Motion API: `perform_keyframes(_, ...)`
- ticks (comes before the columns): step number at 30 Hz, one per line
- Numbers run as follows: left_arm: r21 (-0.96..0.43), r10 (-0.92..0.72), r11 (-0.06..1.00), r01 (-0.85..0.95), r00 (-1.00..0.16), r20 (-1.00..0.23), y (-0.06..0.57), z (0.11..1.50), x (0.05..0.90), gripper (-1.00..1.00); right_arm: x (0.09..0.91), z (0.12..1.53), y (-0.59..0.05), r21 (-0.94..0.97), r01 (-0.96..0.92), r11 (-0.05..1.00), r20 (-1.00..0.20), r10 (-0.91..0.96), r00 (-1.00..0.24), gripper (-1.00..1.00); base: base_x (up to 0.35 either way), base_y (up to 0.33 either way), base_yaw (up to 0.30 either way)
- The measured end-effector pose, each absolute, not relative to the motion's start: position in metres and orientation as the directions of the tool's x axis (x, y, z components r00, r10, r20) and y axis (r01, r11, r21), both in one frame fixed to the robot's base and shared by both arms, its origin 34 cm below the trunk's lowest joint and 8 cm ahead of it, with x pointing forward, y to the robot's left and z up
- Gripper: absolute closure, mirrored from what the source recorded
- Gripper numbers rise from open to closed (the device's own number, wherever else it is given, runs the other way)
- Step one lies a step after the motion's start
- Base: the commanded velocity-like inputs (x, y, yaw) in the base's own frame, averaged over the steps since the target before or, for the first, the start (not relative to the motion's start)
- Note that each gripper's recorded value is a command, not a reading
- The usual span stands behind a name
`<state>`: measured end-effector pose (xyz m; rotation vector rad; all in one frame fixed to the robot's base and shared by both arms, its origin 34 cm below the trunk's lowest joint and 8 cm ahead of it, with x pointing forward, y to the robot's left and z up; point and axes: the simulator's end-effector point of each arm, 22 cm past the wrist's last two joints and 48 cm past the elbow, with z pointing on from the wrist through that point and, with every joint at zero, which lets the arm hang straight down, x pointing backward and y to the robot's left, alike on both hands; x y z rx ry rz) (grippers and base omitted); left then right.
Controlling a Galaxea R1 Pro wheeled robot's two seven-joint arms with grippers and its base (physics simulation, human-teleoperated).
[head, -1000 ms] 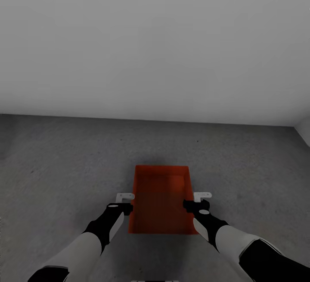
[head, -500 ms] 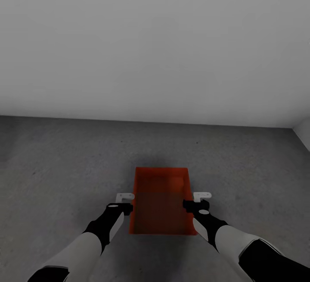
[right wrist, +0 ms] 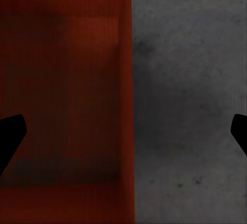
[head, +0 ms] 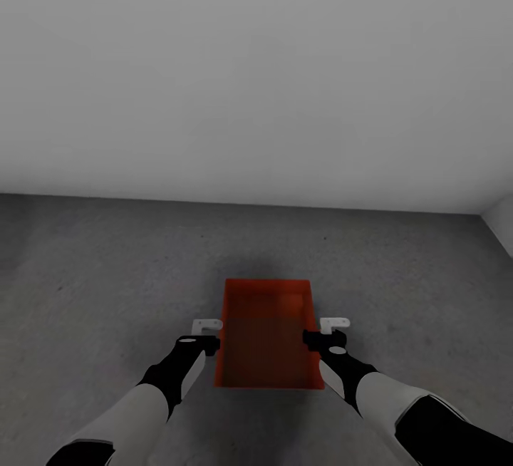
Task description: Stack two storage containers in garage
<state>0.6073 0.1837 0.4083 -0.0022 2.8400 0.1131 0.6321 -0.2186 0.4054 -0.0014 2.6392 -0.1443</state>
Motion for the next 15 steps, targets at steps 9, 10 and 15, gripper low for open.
perform_keyframes(9, 0.077, 0.01, 0.997, -0.013, -0.955, -0.295, 0.183, 0.424, 0.609, -1.0, 0.633, 0.421, -0.219, -0.103, 0.025, 0.994, -0.477, -0.027, -0.879, -1.0, 0.0, 0.0, 0.0)
perform_keyframes(10, 0.077, 0.01, 0.997, -0.013, -0.955, -0.295, 0.183, 0.426, 0.609, -1.0, 0.633, 0.423, -0.219, -0.103, 0.025, 0.994, -0.477, -0.027, -0.879, -1.0, 0.0, 0.0, 0.0)
perform_keyframes(15, 0.077, 0.011, 0.997, -0.013, -0.955, -0.296, 0.183, 0.435, 0.609, -1.0, 0.633, 0.432, -0.218, -0.102, 0.025, 0.994, -0.476, -0.027, -0.879, -1.0, 0.0, 0.0, 0.0)
